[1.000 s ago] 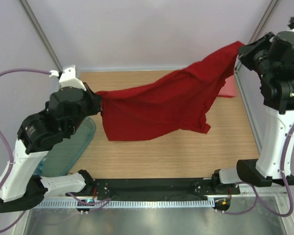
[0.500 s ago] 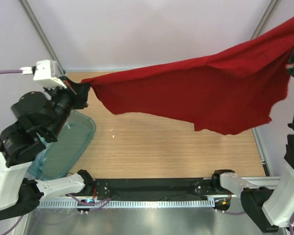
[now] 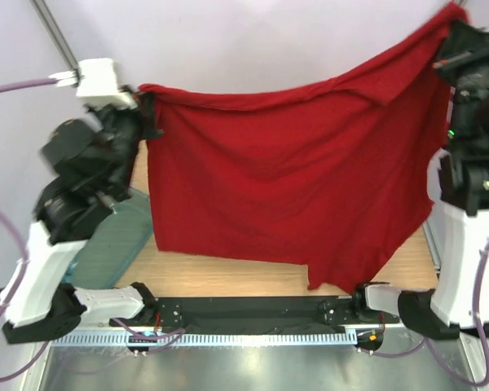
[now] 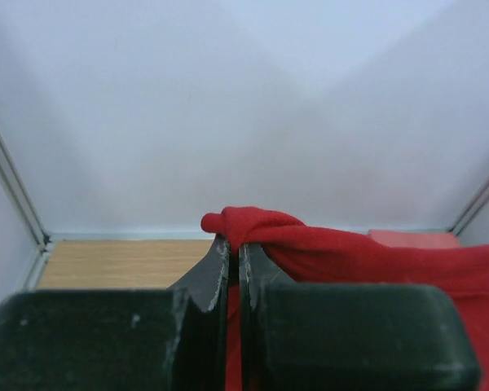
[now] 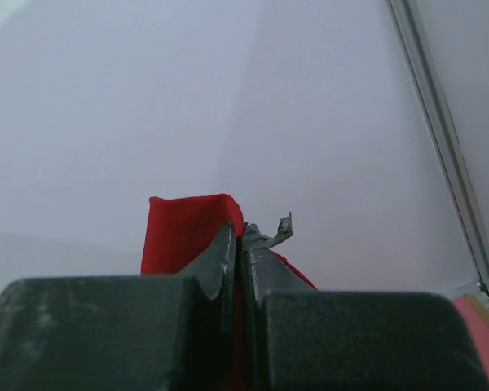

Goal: Fold and stack the t-shirts
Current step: Flatten the tshirt out

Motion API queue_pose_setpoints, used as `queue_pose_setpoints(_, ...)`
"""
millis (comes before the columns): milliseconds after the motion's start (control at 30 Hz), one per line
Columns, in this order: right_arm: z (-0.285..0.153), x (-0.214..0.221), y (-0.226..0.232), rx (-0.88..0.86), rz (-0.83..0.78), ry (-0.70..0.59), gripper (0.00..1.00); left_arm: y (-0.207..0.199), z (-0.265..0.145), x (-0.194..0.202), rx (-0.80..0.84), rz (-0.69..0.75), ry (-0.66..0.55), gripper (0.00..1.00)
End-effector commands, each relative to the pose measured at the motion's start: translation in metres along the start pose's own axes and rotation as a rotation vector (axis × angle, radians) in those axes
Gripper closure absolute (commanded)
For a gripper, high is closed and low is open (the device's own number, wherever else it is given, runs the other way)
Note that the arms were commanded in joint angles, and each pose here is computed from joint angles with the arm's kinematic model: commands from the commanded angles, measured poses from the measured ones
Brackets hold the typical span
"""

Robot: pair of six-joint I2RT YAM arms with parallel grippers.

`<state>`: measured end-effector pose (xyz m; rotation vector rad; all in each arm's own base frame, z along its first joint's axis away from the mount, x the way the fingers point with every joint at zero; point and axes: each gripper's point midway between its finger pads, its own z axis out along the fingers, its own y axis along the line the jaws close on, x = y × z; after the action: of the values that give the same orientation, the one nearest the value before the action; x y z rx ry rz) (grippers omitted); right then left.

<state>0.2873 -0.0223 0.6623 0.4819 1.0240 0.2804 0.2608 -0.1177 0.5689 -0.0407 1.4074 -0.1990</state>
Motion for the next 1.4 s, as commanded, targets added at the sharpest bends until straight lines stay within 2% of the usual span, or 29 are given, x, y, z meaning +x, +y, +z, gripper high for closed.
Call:
queue_pose_setpoints(0, 0.02, 0.007, 0.001, -0.017, 0.015, -0.04, 0.99, -0.003, 0.024, -0.016, -0.069, 0.075, -0.09, 1.0)
queue_pose_setpoints(233, 0.015, 0.011, -0.002, -0.012, 0.013, -0.033, 0.99, 0.0, 0.025, -0.025, -0.078, 0.078, -0.113, 1.0)
queue_pose_setpoints(433, -0.017, -0.022, 0.004, -0.027, 0.068, -0.083, 0.99, 0.023, -0.007, -0.039, -0.061, -0.01, -0.14, 1.0)
queue_pose_setpoints(533, -0.04, -0.04, 0.008, -0.049, 0.101, -0.105, 0.99, 0.037, -0.031, -0.045, -0.024, -0.083, -0.147, 0.99)
queue_pose_setpoints(700, -0.098, -0.082, 0.017, -0.119, 0.168, -0.168, 0.99, 0.039, -0.07, -0.055, 0.14, -0.208, -0.18, 1.0)
queue_pose_setpoints(900, -0.113, -0.074, 0.018, -0.131, 0.182, -0.109, 0.99, 0.035, -0.088, -0.05, 0.225, -0.274, -0.156, 1.0)
queue_pose_setpoints(1100, -0.085, -0.02, 0.017, -0.105, 0.183, 0.088, 0.99, 0.01, -0.059, -0.007, 0.202, -0.216, -0.029, 1.0)
queue_pose_setpoints(1300, -0.07, 0.112, -0.019, 0.035, 0.184, 0.481, 0.99, -0.009, -0.026, 0.075, 0.099, -0.153, 0.181, 1.0)
queue_pose_setpoints(1367, -0.077, 0.139, -0.032, 0.069, 0.18, 0.548, 0.99, -0.013, -0.02, 0.108, 0.064, -0.115, 0.26, 1.0)
